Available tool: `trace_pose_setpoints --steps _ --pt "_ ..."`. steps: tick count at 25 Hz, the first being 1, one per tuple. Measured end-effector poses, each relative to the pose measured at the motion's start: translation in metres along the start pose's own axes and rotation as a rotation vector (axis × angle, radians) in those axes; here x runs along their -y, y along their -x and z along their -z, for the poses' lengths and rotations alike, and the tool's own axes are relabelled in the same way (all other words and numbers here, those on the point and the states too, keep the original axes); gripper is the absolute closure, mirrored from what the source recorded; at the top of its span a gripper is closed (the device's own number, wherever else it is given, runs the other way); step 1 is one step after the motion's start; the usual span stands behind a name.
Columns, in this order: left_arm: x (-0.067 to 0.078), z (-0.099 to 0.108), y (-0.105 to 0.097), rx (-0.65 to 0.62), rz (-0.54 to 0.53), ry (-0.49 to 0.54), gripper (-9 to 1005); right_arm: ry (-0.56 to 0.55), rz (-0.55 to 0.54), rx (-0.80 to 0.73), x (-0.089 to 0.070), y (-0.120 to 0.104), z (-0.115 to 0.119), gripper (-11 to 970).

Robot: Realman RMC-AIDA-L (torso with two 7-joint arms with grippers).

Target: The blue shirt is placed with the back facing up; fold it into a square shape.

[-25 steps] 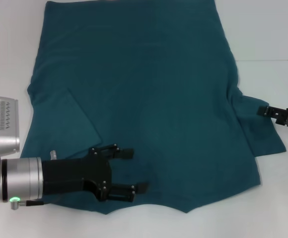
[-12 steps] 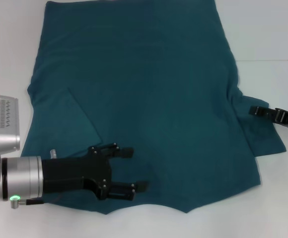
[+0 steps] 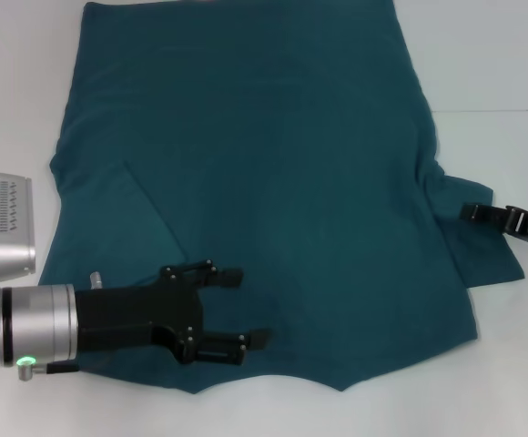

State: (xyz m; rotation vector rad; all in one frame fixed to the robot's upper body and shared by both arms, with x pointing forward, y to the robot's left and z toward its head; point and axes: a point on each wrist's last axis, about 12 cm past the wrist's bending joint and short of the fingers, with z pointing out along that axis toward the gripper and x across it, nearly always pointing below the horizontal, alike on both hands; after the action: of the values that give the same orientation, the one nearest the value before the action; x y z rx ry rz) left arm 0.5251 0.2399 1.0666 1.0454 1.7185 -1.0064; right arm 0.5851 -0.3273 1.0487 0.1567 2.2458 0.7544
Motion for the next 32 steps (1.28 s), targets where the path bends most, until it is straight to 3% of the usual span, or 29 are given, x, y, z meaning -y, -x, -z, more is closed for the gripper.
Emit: trace_pose_setpoints --steps 5,16,22,32 --pt "0.0 0.0 0.0 0.0 0.001 0.002 47 0.011 -0.008 -0.01 0.002 -0.003 0.003 424" --pt "-0.001 0.001 0.001 0.0 0.006 0.004 46 0.002 -0.016 0.005 0.005 -0.004 0.006 676" --pt "-0.001 0.001 0.001 0.0 0.006 0.003 46 0.02 -0.022 0.048 0.005 -0.003 0.007 908" --pt "-0.001 0.001 0.001 0.001 0.008 0.005 47 0.006 -0.018 0.123 0.01 0.007 0.012 961"
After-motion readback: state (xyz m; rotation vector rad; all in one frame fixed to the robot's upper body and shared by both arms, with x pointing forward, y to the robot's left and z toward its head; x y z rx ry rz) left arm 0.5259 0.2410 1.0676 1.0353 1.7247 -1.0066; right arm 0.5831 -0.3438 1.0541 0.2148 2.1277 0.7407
